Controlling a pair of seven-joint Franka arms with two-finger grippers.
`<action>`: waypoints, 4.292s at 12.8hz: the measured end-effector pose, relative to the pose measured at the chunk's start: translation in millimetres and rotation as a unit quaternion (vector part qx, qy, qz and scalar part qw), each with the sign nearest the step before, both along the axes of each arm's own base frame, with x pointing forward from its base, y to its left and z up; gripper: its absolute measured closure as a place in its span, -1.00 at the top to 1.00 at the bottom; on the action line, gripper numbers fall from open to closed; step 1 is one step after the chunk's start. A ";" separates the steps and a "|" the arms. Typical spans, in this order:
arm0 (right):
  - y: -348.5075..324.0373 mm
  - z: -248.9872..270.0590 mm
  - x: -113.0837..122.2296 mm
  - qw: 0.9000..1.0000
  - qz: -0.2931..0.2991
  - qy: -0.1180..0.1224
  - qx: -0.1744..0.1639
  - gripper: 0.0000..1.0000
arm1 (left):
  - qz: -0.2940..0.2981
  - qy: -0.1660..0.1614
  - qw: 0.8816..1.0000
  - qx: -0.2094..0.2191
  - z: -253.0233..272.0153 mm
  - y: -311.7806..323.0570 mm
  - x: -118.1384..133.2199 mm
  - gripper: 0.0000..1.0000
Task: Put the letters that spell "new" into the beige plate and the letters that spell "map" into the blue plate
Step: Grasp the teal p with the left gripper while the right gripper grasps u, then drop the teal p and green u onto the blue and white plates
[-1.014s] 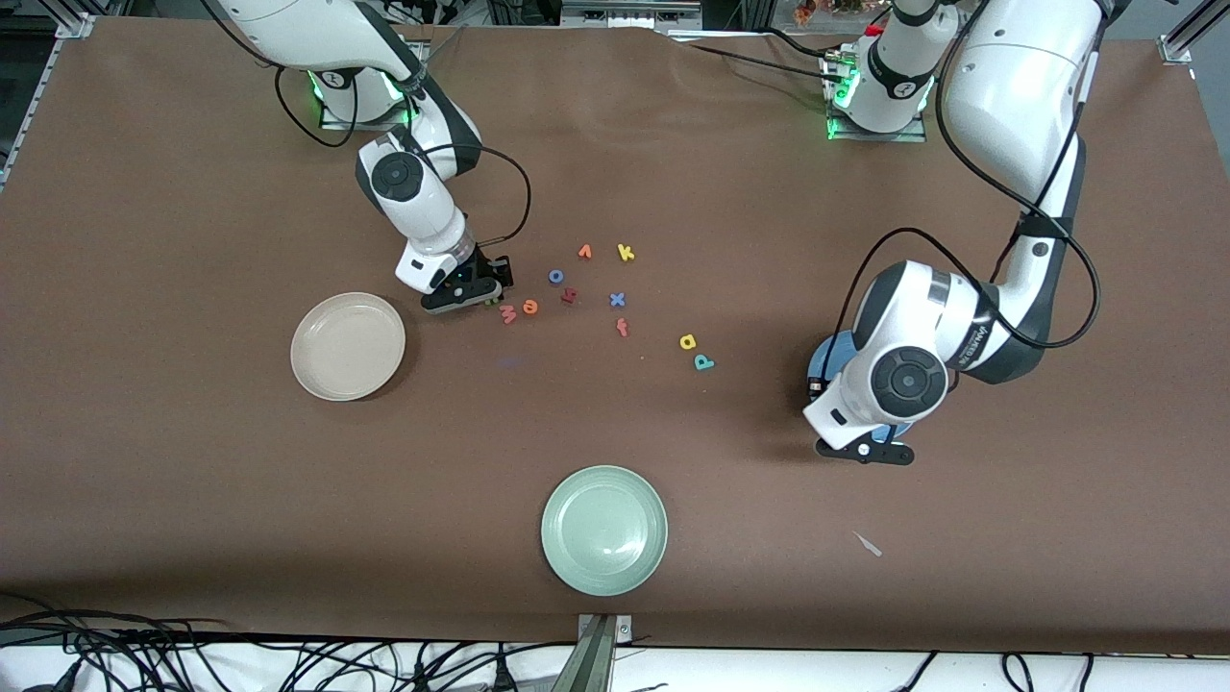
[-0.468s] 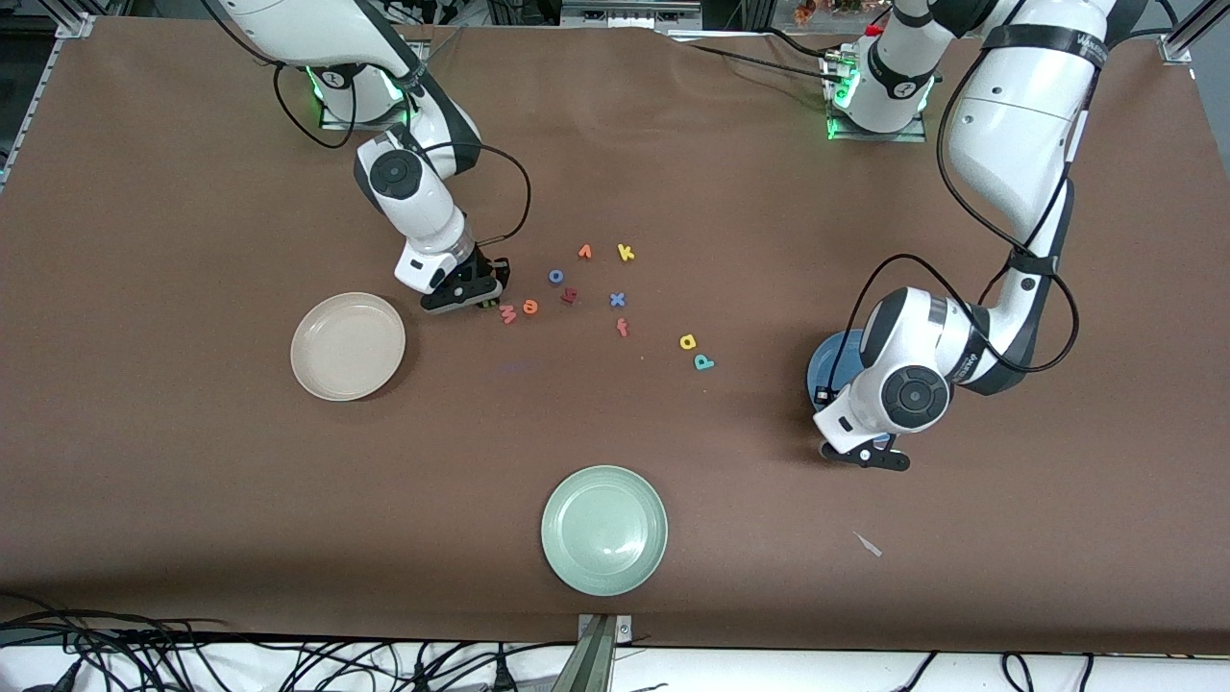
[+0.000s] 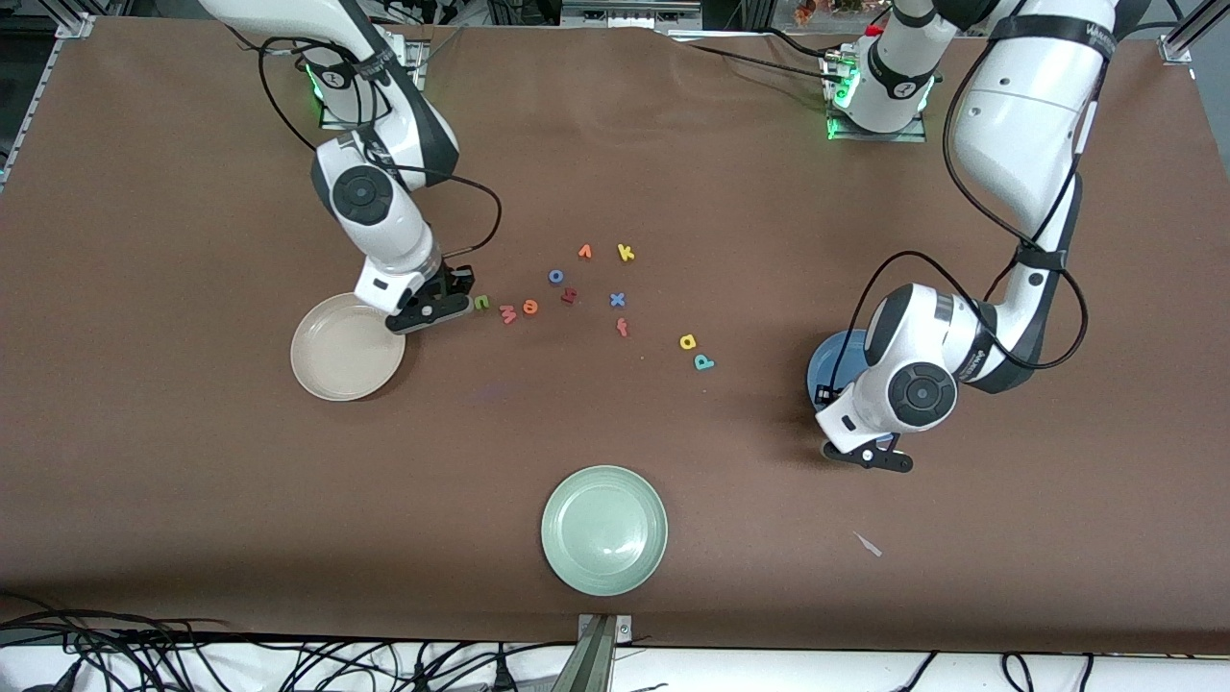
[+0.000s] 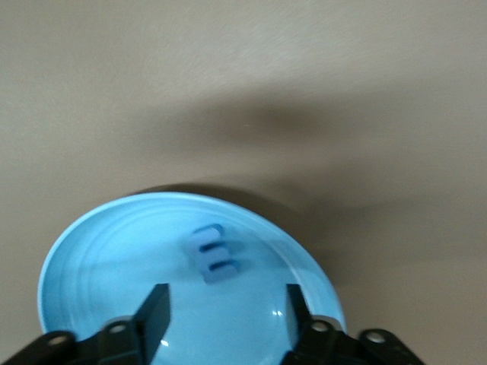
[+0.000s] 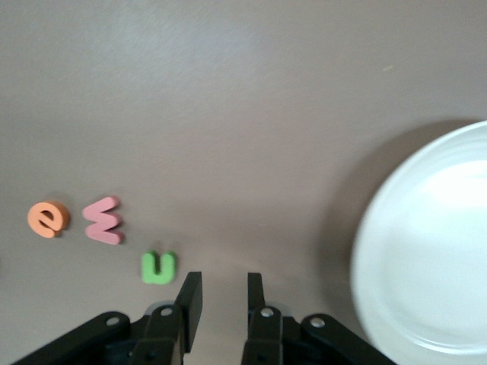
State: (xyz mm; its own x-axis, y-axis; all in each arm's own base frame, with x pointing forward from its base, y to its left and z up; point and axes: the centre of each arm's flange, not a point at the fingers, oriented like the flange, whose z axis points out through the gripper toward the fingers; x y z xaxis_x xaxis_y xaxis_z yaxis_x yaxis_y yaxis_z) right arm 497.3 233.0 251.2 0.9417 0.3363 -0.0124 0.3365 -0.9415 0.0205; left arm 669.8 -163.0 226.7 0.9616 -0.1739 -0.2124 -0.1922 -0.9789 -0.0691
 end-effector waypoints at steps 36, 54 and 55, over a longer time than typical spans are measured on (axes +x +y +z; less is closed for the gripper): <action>21.9 -66.8 -30.9 0.999 -0.027 -0.012 0.021 -0.49 | 0.170 -0.031 0.985 -0.026 -50.2 -194.6 -72.0 -0.30; -173.2 9.0 45.4 0.997 0.049 0.065 -0.019 -0.22 | 0.054 0.034 0.998 -0.009 -16.6 -2.2 -12.3 0.17; -172.5 9.0 45.2 0.997 0.045 0.065 -0.017 -0.09 | 0.052 0.028 0.998 -0.013 -10.3 -7.1 -10.5 0.34</action>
